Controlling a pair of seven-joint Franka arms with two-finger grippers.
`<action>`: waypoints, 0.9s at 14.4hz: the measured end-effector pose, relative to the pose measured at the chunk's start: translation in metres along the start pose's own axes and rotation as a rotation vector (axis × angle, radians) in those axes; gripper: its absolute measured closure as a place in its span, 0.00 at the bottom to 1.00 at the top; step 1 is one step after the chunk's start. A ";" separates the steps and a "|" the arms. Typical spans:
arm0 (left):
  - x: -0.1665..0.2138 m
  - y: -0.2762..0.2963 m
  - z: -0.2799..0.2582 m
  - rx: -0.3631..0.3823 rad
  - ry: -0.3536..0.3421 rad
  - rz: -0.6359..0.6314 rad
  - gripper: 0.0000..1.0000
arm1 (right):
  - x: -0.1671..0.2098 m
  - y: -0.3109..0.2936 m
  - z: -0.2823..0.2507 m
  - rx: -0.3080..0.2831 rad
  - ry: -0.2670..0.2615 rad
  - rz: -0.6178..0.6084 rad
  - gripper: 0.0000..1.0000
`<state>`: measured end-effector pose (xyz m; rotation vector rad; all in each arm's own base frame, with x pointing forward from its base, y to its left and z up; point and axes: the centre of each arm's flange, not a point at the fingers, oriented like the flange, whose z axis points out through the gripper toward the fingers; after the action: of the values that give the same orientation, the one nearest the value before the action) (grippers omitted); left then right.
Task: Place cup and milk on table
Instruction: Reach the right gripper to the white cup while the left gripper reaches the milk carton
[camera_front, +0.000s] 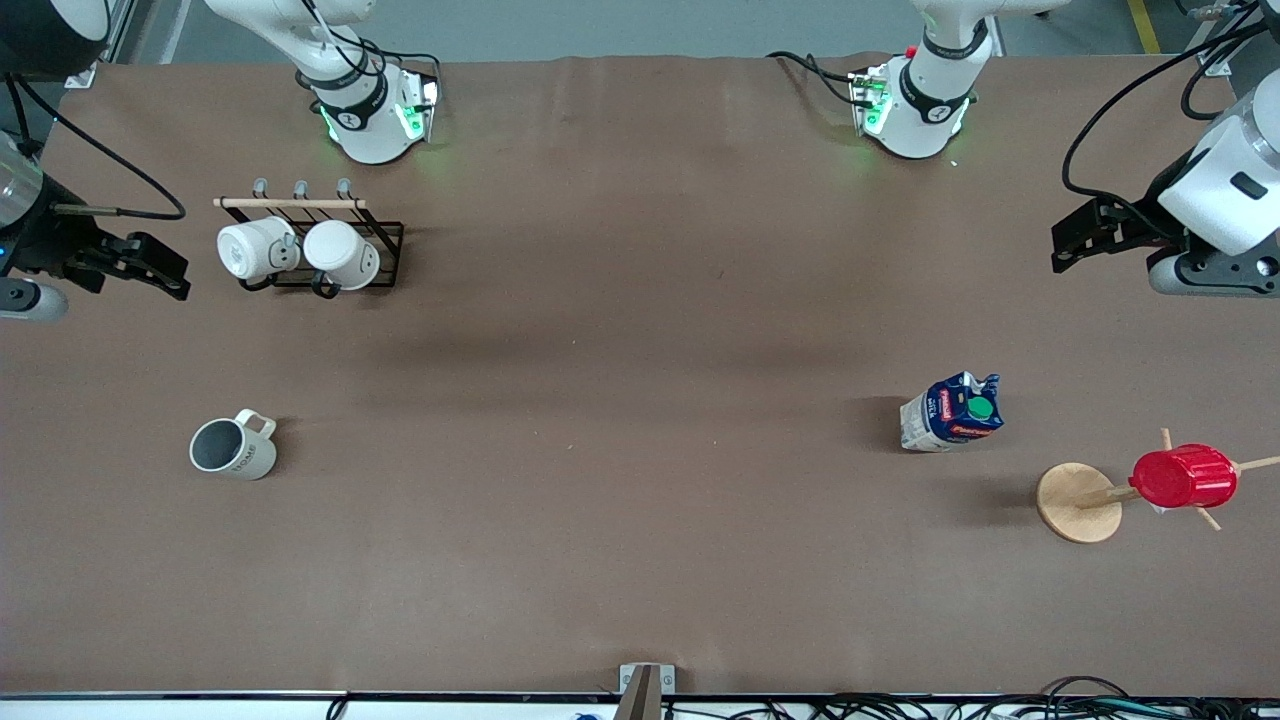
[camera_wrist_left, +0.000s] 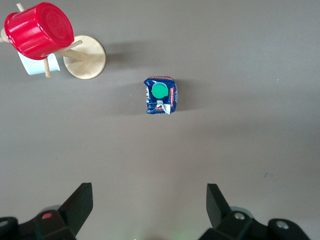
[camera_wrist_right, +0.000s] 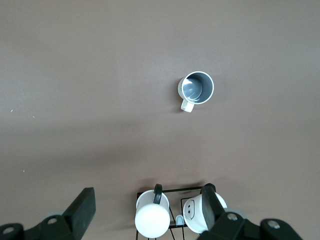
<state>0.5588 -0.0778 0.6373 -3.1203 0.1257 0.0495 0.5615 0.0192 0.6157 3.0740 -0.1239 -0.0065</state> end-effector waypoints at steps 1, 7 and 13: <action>0.000 0.000 -0.001 0.000 0.003 0.000 0.00 | 0.000 0.000 0.000 0.000 0.000 0.000 0.06; 0.012 -0.001 0.019 -0.004 -0.020 0.000 0.00 | 0.000 -0.001 0.000 0.007 -0.001 -0.012 0.06; 0.060 -0.005 0.146 -0.025 0.035 -0.048 0.00 | 0.005 0.002 -0.002 0.012 0.037 -0.008 0.06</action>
<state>0.6141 -0.0743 0.4892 -3.1481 0.0504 -0.0049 0.5660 0.0170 0.6175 3.0845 -0.1096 0.0507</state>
